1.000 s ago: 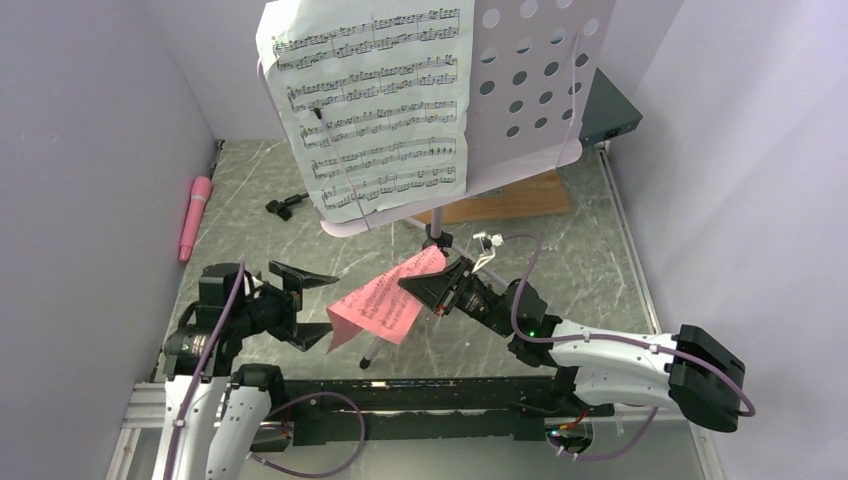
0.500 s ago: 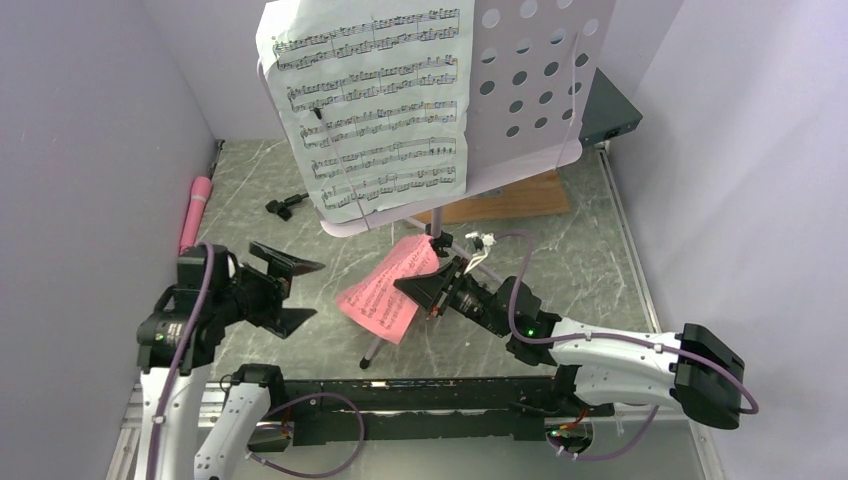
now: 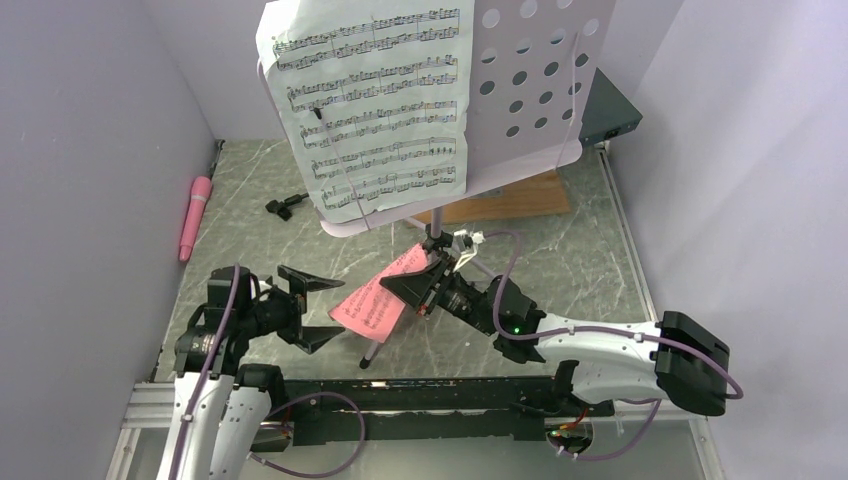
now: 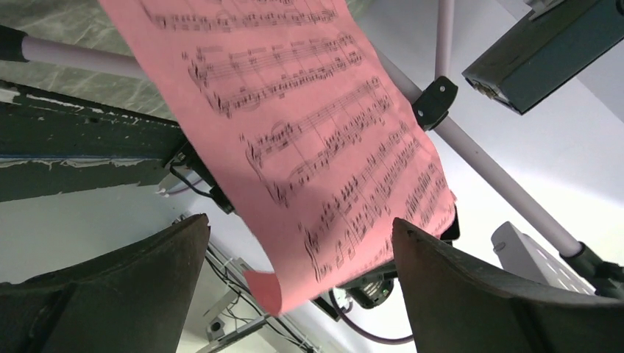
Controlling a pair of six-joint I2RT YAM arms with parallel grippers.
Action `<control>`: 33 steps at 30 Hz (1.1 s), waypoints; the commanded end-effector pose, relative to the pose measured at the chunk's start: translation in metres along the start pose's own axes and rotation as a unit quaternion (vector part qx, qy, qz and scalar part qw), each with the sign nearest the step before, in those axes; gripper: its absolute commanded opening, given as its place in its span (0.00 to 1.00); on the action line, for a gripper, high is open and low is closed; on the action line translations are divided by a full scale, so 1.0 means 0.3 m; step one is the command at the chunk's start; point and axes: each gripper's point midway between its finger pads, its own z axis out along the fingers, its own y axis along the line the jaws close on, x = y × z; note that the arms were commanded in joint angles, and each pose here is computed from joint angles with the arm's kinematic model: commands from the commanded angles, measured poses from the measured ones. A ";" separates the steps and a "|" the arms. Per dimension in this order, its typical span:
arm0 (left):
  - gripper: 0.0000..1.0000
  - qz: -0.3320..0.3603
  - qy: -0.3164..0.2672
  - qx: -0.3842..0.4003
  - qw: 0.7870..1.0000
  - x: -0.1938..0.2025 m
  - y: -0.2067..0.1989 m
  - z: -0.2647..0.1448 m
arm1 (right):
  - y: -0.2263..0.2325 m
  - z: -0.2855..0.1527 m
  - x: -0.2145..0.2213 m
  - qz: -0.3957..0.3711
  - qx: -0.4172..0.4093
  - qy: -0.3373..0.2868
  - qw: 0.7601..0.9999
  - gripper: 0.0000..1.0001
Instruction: Set up the instrument practice props
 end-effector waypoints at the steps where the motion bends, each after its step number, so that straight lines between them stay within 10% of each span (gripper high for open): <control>1: 1.00 -0.080 0.031 0.031 0.996 -0.002 -0.062 0.025 | 0.126 0.038 -0.074 0.015 -0.058 -0.039 0.997 0.00; 19: 0.67 -0.019 0.023 0.084 0.996 -0.078 -0.078 0.100 | -0.005 -0.105 0.037 0.252 0.073 -0.048 0.964 0.00; 33: 0.18 0.090 -0.061 0.094 0.990 -0.113 -0.136 0.058 | -0.088 -0.170 0.069 0.323 0.165 -0.051 0.931 0.00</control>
